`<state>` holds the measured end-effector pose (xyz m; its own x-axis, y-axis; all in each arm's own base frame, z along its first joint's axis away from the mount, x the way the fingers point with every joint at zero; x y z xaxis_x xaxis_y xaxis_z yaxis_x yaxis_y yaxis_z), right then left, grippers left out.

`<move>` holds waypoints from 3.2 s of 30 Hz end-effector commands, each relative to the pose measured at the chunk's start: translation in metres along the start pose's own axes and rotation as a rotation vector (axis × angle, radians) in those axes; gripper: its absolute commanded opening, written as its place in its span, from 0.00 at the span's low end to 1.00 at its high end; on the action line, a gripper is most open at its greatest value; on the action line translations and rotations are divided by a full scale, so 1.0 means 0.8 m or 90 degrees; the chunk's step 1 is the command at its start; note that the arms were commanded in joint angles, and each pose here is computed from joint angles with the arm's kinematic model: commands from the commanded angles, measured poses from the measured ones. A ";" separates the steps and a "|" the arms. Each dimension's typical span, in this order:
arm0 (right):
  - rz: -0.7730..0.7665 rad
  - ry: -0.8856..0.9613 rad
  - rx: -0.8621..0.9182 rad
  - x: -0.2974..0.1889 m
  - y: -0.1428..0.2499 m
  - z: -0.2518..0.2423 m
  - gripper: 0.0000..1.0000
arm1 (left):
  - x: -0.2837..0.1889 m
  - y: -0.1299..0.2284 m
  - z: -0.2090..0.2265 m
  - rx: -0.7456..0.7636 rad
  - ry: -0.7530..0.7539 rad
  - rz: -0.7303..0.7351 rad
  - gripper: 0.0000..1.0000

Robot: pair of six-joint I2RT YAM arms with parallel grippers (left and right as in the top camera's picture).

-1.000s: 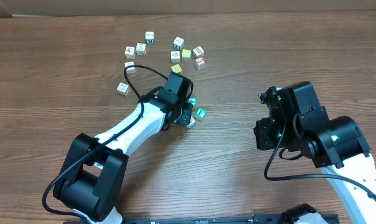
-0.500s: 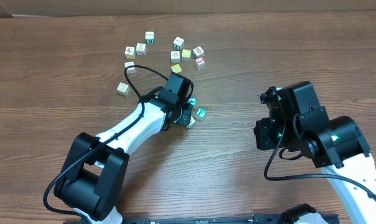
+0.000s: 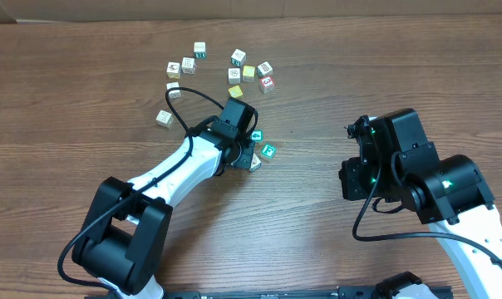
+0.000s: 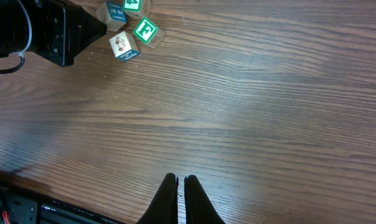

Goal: Form a circle

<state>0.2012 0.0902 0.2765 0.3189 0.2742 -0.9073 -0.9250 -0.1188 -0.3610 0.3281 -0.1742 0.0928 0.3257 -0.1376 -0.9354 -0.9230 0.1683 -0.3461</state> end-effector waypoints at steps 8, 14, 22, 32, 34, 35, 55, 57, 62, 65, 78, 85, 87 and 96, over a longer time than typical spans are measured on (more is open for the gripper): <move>-0.029 -0.010 -0.005 -0.013 -0.005 0.003 0.04 | -0.003 -0.011 0.001 0.015 -0.020 0.006 0.04; -0.029 -0.010 -0.005 -0.013 -0.005 0.003 0.04 | -0.023 -0.027 -0.008 0.015 -0.002 0.010 0.04; -0.029 -0.008 -0.005 -0.013 -0.005 0.002 0.04 | -0.045 -0.038 -0.014 0.015 0.010 0.027 0.04; -0.029 -0.008 -0.005 -0.013 -0.005 0.002 0.04 | -0.043 -0.031 0.018 -0.072 -0.115 0.024 0.04; -0.029 -0.008 -0.005 -0.013 -0.004 0.002 0.04 | -0.040 -0.028 0.027 -0.086 -0.117 0.031 0.04; -0.029 -0.008 -0.005 -0.013 -0.005 0.002 0.04 | -0.037 -0.026 0.032 -0.093 -0.112 0.036 0.04; -0.029 -0.008 -0.005 -0.013 -0.005 0.002 0.04 | 0.005 -0.006 0.053 -0.096 -0.015 0.037 0.04; -0.029 -0.008 -0.005 -0.013 -0.004 0.002 0.04 | 0.006 -0.007 0.052 -0.096 -0.013 0.034 0.04; -0.029 -0.008 -0.005 -0.013 -0.005 0.002 0.04 | 0.008 -0.005 0.050 -0.096 0.000 0.040 0.04; -0.029 -0.008 -0.005 -0.013 -0.005 0.002 0.04 | 0.008 -0.003 0.050 -0.096 0.000 0.045 0.04; -0.029 -0.008 -0.005 -0.013 -0.005 0.002 0.04 | 0.007 0.001 0.045 -0.124 0.024 0.061 0.04; -0.027 -0.008 -0.005 -0.013 -0.004 0.002 0.04 | 0.006 0.013 0.054 -0.152 -0.022 0.090 0.04; -0.027 -0.007 -0.005 -0.013 -0.004 0.002 0.04 | 0.005 0.019 0.055 -0.157 -0.027 0.106 0.04; -0.027 -0.008 -0.005 -0.013 -0.004 0.002 0.04 | 0.006 0.012 0.048 -0.172 0.005 0.092 0.04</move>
<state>0.2011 0.0901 0.2764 0.3186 0.2732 -0.9077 -0.9251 -0.1192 -0.3606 0.3304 -0.1334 0.0882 0.2060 -0.1225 -0.9709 -0.9778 -0.0652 -0.1992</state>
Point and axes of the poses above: each gripper's point midway between its finger pads, its own x axis out along the fingers, its own z axis along the line the jaws close on, y = z × x, the point moved 7 cm from there along -x, back along the fingers, and after that the axes turned 1 degree about -x, right-handed, at the moved point
